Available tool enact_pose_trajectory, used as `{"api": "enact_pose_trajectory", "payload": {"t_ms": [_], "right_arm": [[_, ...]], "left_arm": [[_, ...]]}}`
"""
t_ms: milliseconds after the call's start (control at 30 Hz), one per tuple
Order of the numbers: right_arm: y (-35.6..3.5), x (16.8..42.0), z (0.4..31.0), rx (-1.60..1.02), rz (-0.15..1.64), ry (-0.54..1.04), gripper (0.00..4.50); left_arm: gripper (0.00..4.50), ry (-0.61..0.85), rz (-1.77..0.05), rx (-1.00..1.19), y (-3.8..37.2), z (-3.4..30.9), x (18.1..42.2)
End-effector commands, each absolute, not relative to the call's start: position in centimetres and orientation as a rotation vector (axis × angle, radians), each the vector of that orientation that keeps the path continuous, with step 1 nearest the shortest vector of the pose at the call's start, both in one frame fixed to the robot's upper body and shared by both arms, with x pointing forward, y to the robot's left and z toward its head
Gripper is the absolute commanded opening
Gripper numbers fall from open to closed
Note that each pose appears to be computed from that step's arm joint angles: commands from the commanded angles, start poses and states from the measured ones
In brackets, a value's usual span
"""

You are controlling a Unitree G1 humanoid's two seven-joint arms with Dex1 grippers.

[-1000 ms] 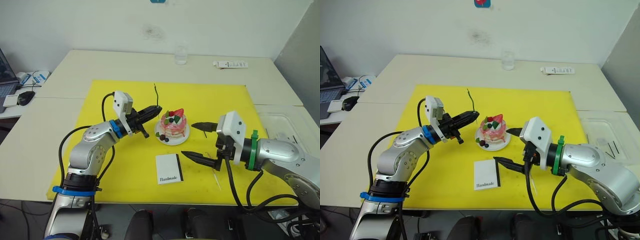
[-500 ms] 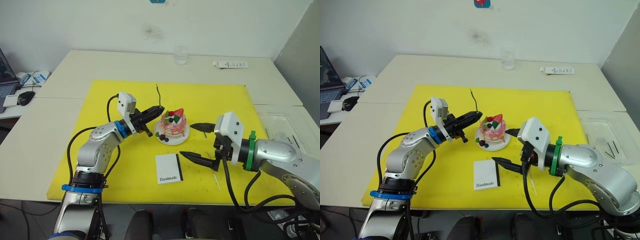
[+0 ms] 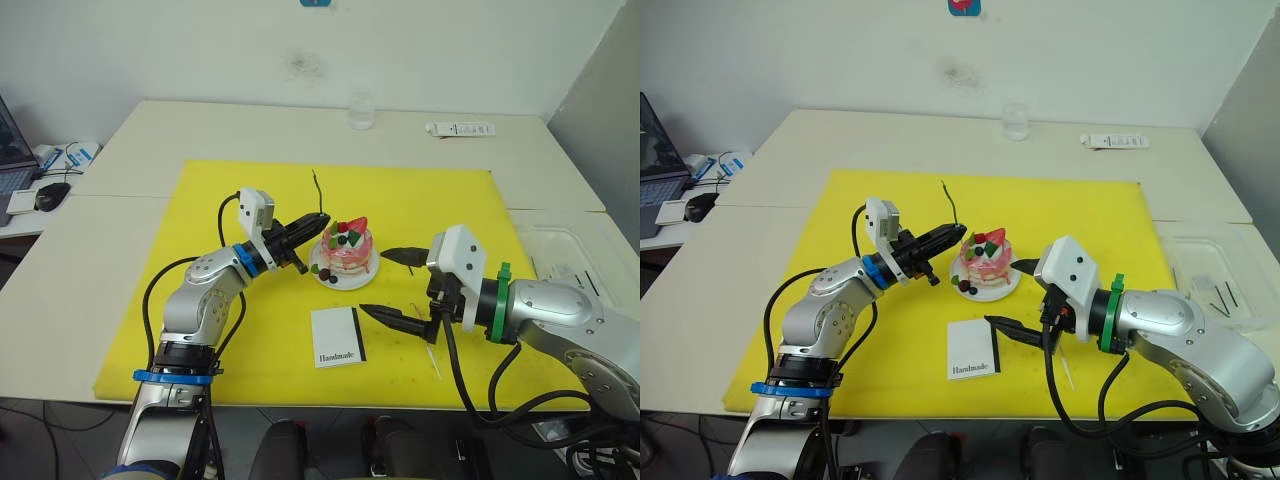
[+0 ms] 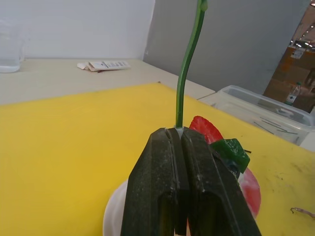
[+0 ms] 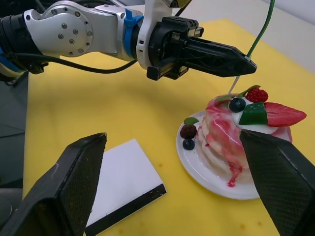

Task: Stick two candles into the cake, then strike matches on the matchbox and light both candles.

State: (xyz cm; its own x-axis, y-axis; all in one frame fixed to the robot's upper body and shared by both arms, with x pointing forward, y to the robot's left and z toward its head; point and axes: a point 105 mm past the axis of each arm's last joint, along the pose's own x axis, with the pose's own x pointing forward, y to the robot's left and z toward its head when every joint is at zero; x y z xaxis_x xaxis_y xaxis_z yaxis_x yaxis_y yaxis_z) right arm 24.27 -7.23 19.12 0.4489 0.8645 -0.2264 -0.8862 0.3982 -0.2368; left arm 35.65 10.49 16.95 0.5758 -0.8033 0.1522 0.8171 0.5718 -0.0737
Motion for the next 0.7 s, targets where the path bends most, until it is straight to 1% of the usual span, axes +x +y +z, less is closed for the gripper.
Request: {"api": "enact_pose_trajectory", "payload": {"t_ms": [33,333,700], "right_arm": [[-7.1,23.9,20.1,-0.366,1.104,0.017,4.49],[-7.0,23.9,19.9,-0.364,1.102,0.020,4.49],[-6.9,23.9,19.9,-0.360,1.094,0.011,4.49]], "left_arm": [[0.00,-0.159,-0.973,-0.124,10.2,18.4,35.5],[0.00,-0.150,-0.984,-0.116,9.6,18.0,35.6],[0.00,-0.113,-0.964,-0.092,9.3,15.8,35.2]]}}
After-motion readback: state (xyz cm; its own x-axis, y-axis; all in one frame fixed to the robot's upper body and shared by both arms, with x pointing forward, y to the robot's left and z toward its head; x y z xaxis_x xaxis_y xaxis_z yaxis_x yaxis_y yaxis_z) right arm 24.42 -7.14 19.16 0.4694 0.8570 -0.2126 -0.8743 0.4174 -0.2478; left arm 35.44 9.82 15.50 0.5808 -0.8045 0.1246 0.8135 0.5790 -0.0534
